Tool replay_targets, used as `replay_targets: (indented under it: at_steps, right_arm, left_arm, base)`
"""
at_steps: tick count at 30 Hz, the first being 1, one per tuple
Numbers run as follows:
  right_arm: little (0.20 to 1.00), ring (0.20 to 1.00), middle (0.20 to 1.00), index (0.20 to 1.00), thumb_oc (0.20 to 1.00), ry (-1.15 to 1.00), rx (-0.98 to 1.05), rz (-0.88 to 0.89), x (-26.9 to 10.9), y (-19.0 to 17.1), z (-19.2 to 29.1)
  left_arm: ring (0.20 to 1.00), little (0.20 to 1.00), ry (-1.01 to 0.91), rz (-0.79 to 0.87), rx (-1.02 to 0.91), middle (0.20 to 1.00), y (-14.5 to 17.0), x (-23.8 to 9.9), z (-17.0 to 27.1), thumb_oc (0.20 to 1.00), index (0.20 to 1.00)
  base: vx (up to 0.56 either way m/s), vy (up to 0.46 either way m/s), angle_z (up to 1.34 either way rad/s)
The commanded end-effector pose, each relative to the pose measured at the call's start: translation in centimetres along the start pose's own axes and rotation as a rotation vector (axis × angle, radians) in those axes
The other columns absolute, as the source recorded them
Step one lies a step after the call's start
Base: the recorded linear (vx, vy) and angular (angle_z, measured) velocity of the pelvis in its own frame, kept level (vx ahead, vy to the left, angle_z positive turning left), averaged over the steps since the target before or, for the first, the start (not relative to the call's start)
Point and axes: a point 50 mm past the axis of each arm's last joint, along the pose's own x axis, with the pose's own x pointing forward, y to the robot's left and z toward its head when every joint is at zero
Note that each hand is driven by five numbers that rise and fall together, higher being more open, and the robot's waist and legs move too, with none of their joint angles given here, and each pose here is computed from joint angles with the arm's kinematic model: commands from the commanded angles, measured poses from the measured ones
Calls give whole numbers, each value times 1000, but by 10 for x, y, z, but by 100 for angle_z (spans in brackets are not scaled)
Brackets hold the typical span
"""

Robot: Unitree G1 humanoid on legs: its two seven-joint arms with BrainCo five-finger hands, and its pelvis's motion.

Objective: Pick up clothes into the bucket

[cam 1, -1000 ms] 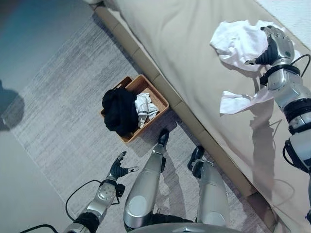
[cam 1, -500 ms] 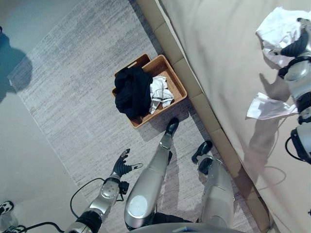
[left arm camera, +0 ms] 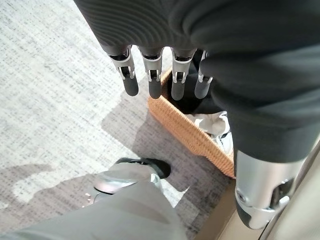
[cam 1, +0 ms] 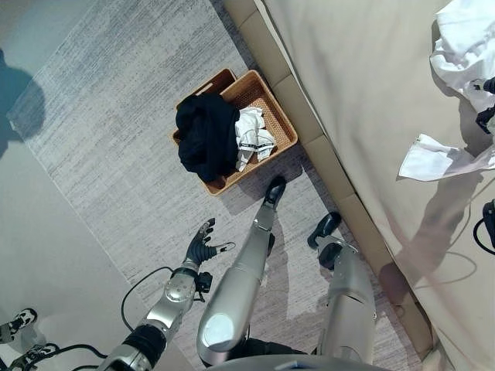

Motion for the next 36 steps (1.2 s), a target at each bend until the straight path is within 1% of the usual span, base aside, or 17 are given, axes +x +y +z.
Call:
replay_targets:
  at_steps: [1, 5, 7, 11, 13, 15, 19, 20, 23, 26, 28, 30, 31, 34, 36]
  right_arm:
    - [200, 200, 200, 200, 200, 26, -107, -91, 7, -43, -16]
    - [200, 200, 200, 200, 200, -58, -38, -119, 7, -42, 4]
    - [200, 200, 200, 200, 200, -145, 41, -132, 5, -37, 21]
    - [200, 200, 200, 200, 200, -309, 97, -90, -4, -19, 49]
    - [200, 200, 200, 200, 200, -378, 166, -93, -10, -17, 62]
    - [200, 200, 200, 200, 200, -418, 252, -114, -14, -22, 68]
    - [200, 200, 200, 200, 200, -533, 380, -205, -24, -45, 81]
    - [200, 200, 200, 200, 200, -551, 386, -213, -26, -48, 83]
    - [200, 200, 200, 200, 200, -635, 466, -299, -35, -72, 92]
    - [200, 200, 200, 200, 200, -681, 504, -317, -42, -77, 93]
    - [200, 200, 200, 200, 200, -712, 533, -334, -46, -84, 95]
    - [200, 200, 200, 200, 200, -748, 525, -310, -50, -84, 98]
    - [200, 200, 200, 200, 200, -770, 512, -298, -52, -85, 101]
    - [200, 200, 200, 200, 200, -815, 478, -216, -59, -74, 107]
    - [200, 200, 200, 200, 200, -834, 471, -116, -64, -56, 111]
  left_arm:
    - [1000, 1000, 25, -16, 8, 1000, -1, -4, -7, 1000, 1000]
    - [1000, 1000, 36, -9, 7, 1000, -2, -4, -10, 1000, 1000]
    - [1000, 1000, 27, 3, 8, 1000, -2, -3, -9, 1000, 1000]
    - [1000, 1000, 26, 56, 6, 1000, 7, -2, -10, 1000, 1000]
    - [1000, 1000, 20, 66, 5, 1000, 9, -3, -9, 1000, 1000]
    - [1000, 1000, 5, 74, 4, 1000, 11, -4, -7, 1000, 1000]
    - [1000, 1000, -10, 106, 20, 1000, 20, -4, -5, 1000, 1000]
    - [1000, 1000, -14, 113, 24, 1000, 23, -5, -4, 1000, 1000]
    - [1000, 1000, -51, 144, 35, 1000, 34, -2, 4, 1000, 1000]
    - [1000, 1000, -77, 157, 35, 1000, 40, -2, 10, 1000, 1000]
    - [1000, 1000, -113, 147, 81, 1000, 42, 2, 18, 1000, 1000]
    - [1000, 1000, -188, 119, 166, 1000, 47, 4, 35, 1000, 1000]
    - [1000, 1000, -222, 109, 179, 1000, 49, 5, 44, 1000, 1000]
    - [1000, 1000, -309, 106, 169, 1000, 58, 4, 66, 1000, 1000]
    - [1000, 1000, -377, 113, 153, 1000, 65, 3, 84, 1000, 1000]
  base:
    - [0, 0, 0]
    - [-27, -13, -5]
    - [-31, -9, -7]
    - [-36, -15, -4]
    - [-39, -11, -7]
    - [-41, -25, -8]
    - [-47, -8, -12]
    - [-128, 40, -21]
    - [-89, 36, -22]
    - [-11, -7, -30]
    - [-13, -33, -17]
    - [11, -18, -15]
    - [30, -26, -8]
    - [77, -2, -13]
    - [124, -8, -11]
